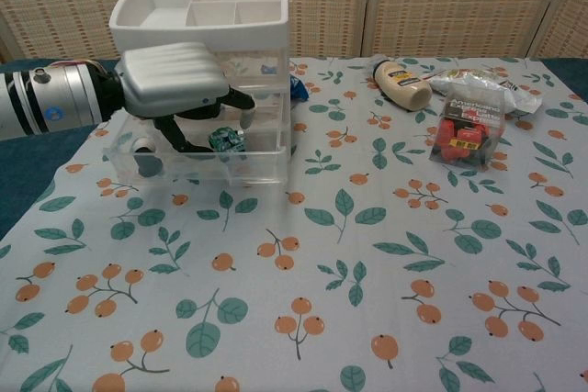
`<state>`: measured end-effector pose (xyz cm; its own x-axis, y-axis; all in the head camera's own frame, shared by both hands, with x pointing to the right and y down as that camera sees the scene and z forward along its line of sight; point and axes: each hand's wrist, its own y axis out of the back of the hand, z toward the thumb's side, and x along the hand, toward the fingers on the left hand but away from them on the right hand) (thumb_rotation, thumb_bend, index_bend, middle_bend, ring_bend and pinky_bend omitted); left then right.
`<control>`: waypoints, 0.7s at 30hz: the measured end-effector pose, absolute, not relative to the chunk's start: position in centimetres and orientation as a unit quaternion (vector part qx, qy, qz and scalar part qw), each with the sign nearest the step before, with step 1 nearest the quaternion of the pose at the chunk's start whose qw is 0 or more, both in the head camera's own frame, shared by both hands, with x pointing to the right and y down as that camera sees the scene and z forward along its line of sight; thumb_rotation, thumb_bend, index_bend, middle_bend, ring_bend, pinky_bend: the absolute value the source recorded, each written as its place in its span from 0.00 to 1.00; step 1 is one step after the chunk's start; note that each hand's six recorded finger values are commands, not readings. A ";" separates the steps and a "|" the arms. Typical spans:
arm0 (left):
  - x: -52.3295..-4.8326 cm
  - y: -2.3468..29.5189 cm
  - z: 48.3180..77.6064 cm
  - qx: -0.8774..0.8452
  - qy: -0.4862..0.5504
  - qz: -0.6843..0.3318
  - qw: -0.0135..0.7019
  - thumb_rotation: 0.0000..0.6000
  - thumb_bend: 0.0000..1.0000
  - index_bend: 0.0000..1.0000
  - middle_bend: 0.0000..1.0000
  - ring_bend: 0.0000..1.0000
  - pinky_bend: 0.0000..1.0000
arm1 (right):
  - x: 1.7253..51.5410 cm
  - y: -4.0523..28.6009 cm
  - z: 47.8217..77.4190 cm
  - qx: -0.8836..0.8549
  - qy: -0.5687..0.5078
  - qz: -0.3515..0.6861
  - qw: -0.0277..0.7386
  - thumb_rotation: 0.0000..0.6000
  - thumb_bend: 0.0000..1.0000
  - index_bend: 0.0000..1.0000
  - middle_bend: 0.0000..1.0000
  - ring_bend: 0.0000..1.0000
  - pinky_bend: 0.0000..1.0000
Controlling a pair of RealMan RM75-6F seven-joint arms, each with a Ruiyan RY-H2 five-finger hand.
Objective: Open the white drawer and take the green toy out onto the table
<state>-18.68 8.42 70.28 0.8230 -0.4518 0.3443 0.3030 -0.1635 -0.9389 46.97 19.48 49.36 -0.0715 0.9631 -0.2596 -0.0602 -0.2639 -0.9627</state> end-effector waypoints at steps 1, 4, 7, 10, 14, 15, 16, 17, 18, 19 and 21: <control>-18.7 8.4 70.3 -0.704 0.052 -0.293 0.645 1.00 0.23 0.38 0.94 1.00 1.00 | 47.0 19.5 49.4 -0.528 -0.427 0.594 0.431 1.00 0.33 0.28 0.29 0.20 0.30; -18.7 8.4 70.4 -0.702 0.049 -0.296 0.646 1.00 0.23 0.39 0.94 1.00 1.00 | 47.0 19.5 49.4 -0.528 -0.428 0.594 0.430 1.00 0.33 0.28 0.29 0.20 0.30; -18.6 8.5 70.5 -0.700 0.045 -0.296 0.648 1.00 0.23 0.40 0.94 1.00 1.00 | 47.1 19.5 49.5 -0.528 -0.428 0.595 0.429 1.00 0.33 0.28 0.29 0.20 0.30; -18.5 8.5 70.5 -0.697 0.042 -0.295 0.652 1.00 0.23 0.42 0.94 1.00 1.00 | 47.1 19.5 49.5 -0.528 -0.428 0.595 0.429 1.00 0.33 0.28 0.29 0.20 0.30; -18.3 8.5 70.6 -0.696 0.042 -0.294 0.654 1.00 0.23 0.44 0.94 1.00 1.00 | 47.2 19.5 49.4 -0.527 -0.429 0.595 0.429 1.00 0.33 0.28 0.29 0.20 0.30; -18.3 8.5 70.6 -0.696 0.041 -0.295 0.653 1.00 0.23 0.44 0.94 1.00 1.00 | 47.2 19.5 49.4 -0.527 -0.429 0.596 0.428 1.00 0.33 0.28 0.29 0.20 0.30; -18.2 8.5 70.6 -0.697 0.040 -0.295 0.653 1.00 0.23 0.44 0.94 1.00 1.00 | 47.2 19.5 49.4 -0.526 -0.430 0.596 0.428 1.00 0.33 0.28 0.29 0.20 0.30; -18.2 8.5 70.7 -0.697 0.039 -0.295 0.653 1.00 0.23 0.45 0.94 1.00 1.00 | 47.3 19.6 49.4 -0.526 -0.430 0.596 0.428 1.00 0.33 0.28 0.29 0.20 0.30; -18.2 8.5 70.7 -0.697 0.038 -0.296 0.653 1.00 0.23 0.45 0.94 1.00 1.00 | 47.3 19.6 49.4 -0.526 -0.431 0.596 0.428 1.00 0.33 0.28 0.29 0.20 0.30; -18.1 8.5 70.7 -0.697 0.037 -0.296 0.652 1.00 0.23 0.46 0.94 1.00 1.00 | 47.3 19.6 49.4 -0.525 -0.431 0.596 0.428 1.00 0.33 0.28 0.29 0.20 0.30; -18.1 8.5 70.8 -0.697 0.036 -0.297 0.651 1.00 0.23 0.47 0.94 1.00 1.00 | 47.4 19.6 49.4 -0.525 -0.431 0.596 0.428 1.00 0.33 0.28 0.29 0.20 0.30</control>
